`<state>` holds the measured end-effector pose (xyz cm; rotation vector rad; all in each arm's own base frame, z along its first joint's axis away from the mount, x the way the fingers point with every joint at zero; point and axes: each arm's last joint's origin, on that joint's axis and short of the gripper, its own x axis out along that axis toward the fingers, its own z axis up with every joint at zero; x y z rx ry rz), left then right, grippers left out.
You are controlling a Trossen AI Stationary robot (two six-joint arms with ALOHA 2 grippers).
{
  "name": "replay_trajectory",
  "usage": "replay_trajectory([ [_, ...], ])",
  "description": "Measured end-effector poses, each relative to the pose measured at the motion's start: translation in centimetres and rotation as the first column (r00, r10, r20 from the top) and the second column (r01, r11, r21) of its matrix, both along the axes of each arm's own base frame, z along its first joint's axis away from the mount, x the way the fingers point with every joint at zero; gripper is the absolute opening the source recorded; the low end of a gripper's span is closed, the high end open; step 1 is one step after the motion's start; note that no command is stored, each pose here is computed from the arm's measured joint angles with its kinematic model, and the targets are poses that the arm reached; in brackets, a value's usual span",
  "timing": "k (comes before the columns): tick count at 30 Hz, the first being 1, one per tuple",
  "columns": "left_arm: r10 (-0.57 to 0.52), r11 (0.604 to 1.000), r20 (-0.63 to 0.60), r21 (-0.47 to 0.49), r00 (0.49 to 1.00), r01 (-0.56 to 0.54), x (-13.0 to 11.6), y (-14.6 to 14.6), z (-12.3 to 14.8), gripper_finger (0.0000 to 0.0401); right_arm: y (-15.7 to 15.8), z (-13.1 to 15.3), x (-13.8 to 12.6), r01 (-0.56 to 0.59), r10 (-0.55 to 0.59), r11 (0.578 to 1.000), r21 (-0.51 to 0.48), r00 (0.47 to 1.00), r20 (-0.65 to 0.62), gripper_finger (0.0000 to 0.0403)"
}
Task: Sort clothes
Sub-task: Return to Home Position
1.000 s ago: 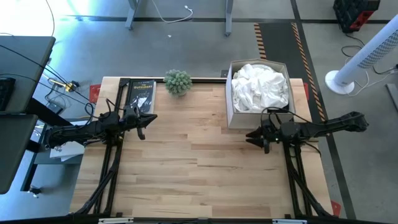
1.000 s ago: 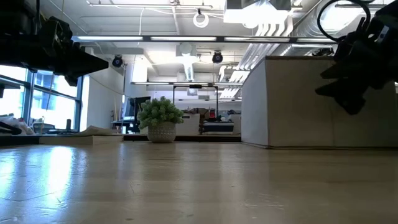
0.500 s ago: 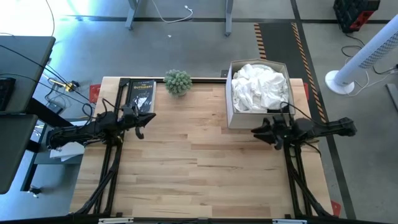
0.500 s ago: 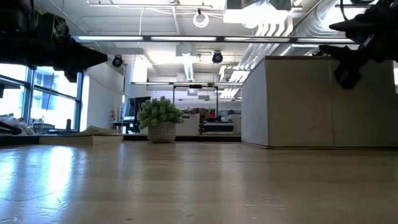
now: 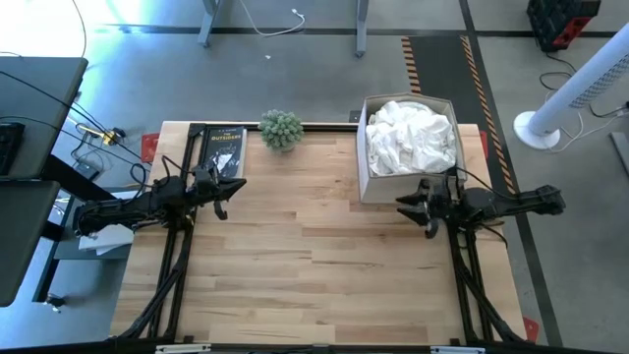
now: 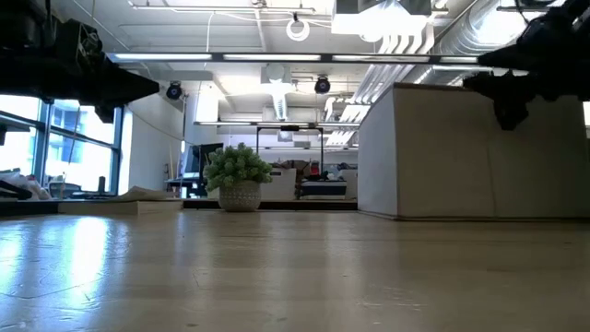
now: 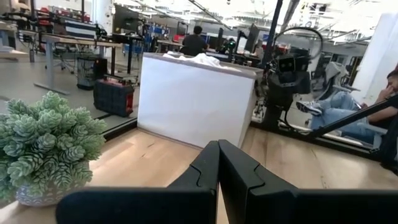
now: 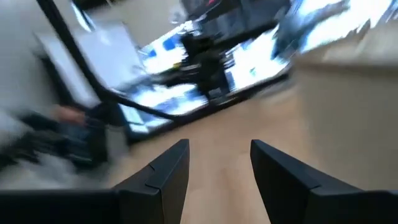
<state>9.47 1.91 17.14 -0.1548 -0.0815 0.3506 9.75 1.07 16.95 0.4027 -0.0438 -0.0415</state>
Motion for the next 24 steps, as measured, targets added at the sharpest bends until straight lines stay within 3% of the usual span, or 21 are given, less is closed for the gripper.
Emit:
replay_trajectory([
  [3, -0.001, 1.0, 0.0, 0.0, 1.0, 0.001, 0.0, 0.0, 0.0, 0.0001, -0.21, 0.03, 0.0, 0.072, -0.077, 0.961, -0.267, 0.997, -0.009, 0.0169],
  [7, -0.001, 1.0, 0.001, 0.0, 1.0, 0.001, 0.0, 0.0, 0.01, 0.0001, -0.14, 0.02, 0.01, 0.05, -0.063, 0.902, -0.428, 0.998, -0.016, 0.0169],
  [24, 0.007, 1.0, 0.001, 0.0, 1.0, -0.007, -0.02, 0.09, 0.01, 0.0001, -0.06, -0.01, 0.01, 0.021, -0.029, 0.931, -0.364, 0.999, -0.017, 0.0169],
])
